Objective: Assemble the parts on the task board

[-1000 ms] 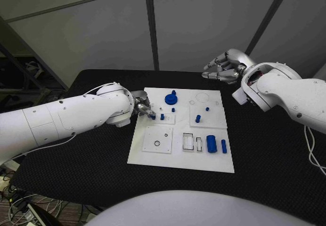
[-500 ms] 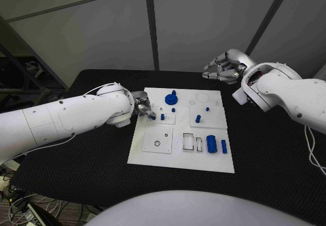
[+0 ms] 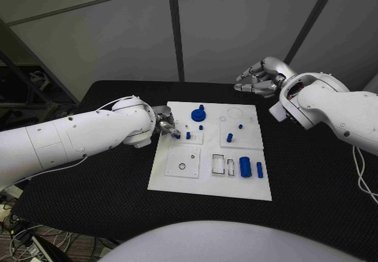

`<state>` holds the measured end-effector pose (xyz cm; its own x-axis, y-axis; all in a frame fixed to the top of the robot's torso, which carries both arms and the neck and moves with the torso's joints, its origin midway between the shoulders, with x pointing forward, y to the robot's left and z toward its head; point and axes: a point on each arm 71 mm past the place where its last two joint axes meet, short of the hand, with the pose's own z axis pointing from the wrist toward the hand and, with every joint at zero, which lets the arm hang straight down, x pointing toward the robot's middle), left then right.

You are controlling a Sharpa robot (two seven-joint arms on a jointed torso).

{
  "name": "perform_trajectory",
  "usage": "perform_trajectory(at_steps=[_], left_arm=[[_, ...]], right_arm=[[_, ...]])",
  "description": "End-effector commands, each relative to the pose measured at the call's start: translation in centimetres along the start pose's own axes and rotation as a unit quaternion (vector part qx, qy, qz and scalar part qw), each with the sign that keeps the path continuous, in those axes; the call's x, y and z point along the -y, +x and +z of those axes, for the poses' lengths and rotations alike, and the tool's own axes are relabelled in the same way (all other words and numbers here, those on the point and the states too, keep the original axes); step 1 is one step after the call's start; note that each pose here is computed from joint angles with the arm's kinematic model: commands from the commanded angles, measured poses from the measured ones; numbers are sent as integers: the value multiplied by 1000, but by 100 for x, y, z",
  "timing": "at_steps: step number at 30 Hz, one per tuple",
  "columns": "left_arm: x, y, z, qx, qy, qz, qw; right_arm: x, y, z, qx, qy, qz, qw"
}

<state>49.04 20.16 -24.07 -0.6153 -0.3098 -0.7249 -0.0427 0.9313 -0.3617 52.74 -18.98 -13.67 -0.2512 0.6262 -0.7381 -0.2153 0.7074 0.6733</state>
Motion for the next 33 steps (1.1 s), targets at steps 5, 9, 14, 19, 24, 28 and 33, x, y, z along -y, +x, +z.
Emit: perform_trajectory(at_steps=[5, 9, 14, 19, 24, 28, 33], left_arm=[[-40, 67, 20, -32, -8, 20, 999], [-48, 70, 25, -39, -9, 24, 999], [-51, 70, 29, -42, -10, 26, 999], [-50, 61, 31, -39, -10, 25, 999], [-43, 57, 33, -38, -9, 24, 999], [-32, 58, 39, -40, -8, 25, 999], [-10, 56, 60, -45, -8, 29, 999]], right_arm=[[-12, -3, 4, -1, -3, -2, 1000], [-11, -2, 5, -1, -3, -2, 1000], [-10, -2, 5, -1, -3, -2, 1000], [-11, 0, 7, -2, -3, -2, 1000], [-10, 0, 8, -2, -3, -2, 1000], [-10, 1, 8, -2, -3, -2, 1000], [-11, 3, 10, -2, -3, -2, 1000]])
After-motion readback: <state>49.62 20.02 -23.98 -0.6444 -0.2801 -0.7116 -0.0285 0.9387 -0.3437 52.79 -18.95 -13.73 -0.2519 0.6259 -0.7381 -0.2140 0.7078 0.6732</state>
